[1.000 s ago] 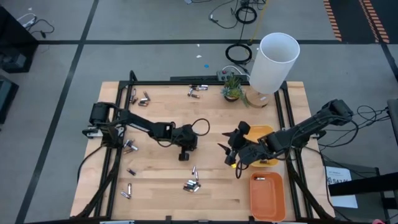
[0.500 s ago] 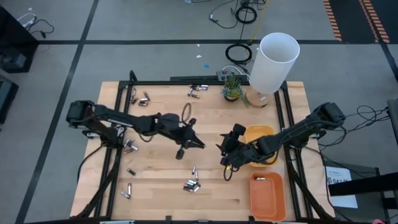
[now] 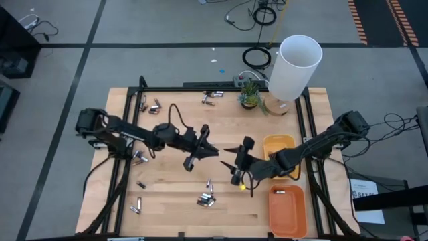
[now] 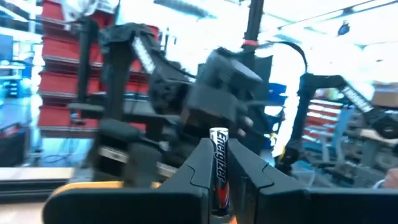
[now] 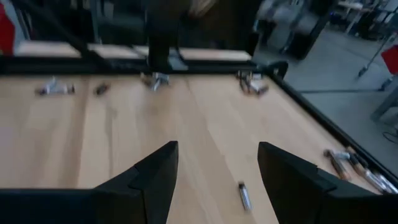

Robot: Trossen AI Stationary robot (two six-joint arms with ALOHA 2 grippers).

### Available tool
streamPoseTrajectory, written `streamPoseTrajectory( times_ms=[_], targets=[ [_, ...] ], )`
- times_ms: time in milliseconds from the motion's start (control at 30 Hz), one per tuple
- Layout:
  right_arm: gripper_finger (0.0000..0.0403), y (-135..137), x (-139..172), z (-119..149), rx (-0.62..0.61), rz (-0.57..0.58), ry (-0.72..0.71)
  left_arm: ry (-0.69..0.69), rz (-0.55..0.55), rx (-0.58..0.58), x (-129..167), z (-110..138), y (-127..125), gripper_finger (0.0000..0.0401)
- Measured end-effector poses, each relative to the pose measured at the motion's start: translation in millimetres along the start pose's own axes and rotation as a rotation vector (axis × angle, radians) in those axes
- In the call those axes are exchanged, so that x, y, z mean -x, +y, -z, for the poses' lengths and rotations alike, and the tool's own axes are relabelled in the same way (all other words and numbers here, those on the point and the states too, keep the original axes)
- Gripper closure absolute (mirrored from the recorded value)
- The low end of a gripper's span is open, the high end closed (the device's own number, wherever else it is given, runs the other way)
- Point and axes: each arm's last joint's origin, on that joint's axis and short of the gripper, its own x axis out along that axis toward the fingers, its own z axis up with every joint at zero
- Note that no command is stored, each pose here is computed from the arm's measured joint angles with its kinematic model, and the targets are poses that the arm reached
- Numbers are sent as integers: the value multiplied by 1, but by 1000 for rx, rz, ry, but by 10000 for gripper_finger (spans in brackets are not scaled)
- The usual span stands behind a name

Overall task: Sort batteries
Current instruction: Put the black battery into the orange bin

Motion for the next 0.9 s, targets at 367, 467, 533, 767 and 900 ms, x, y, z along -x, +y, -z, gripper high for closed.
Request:
streamPoseTrajectory(
  times_ms=[367,467,533,767,900],
  targets=[
    [191,0,-3,-13,-79,-70,-98,1,-64,1,-5,16,-2,368],
    [191,-2,-4,-16,-96,-83,-112,1,-81,-4,-5,16,-2,368],
    [192,-4,-6,-16,-106,-74,-116,-2,-92,-5,-5,16,-1,368],
    [227,-8,-9,-17,-141,-58,-118,2,-130,-37,-5,17,0,368],
    [261,-8,-9,-19,-156,-61,-136,3,-136,-55,-5,17,0,368]
  ],
)
